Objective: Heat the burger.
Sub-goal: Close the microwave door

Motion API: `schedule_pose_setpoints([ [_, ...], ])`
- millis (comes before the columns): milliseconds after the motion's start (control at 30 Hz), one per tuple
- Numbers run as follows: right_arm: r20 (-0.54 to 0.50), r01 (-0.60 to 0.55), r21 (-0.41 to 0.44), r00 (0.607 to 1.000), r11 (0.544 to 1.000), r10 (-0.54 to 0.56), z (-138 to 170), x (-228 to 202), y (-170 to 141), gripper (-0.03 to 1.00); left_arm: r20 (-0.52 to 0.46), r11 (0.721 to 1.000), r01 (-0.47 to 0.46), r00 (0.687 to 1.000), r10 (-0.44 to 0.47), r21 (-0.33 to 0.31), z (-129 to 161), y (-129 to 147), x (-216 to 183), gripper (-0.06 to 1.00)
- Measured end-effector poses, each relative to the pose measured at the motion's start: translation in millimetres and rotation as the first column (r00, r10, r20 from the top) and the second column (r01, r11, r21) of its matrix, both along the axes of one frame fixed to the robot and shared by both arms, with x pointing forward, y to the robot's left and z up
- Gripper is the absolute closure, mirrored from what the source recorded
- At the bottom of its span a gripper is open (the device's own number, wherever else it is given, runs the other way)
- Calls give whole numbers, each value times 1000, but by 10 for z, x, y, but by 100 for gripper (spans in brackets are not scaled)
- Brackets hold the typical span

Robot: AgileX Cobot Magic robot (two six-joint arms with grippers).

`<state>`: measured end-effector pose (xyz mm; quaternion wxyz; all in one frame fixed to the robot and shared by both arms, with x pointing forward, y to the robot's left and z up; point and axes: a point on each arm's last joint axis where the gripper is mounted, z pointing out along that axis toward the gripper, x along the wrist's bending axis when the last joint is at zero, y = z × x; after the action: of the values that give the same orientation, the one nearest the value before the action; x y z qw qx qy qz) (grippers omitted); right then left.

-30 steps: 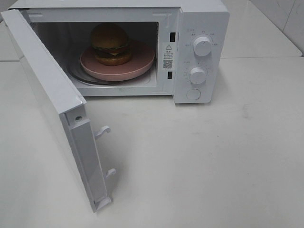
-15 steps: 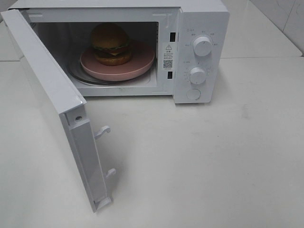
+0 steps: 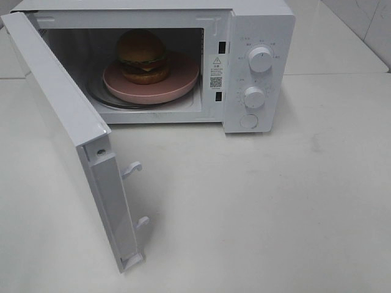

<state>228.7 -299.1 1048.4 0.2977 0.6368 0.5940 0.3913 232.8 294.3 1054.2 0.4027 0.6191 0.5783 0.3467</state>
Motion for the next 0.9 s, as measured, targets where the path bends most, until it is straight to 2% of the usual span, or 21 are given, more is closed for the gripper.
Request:
schedule_pose_setpoints([
  [500, 0, 0, 0, 1000, 1000, 0, 0, 0, 0, 22, 14, 999, -26, 1000, 26, 19, 56, 28, 40, 4],
  [900, 0, 0, 0, 1000, 1000, 0, 0, 0, 0, 22, -32, 998, -45, 998, 46, 39, 177, 41, 586, 4],
])
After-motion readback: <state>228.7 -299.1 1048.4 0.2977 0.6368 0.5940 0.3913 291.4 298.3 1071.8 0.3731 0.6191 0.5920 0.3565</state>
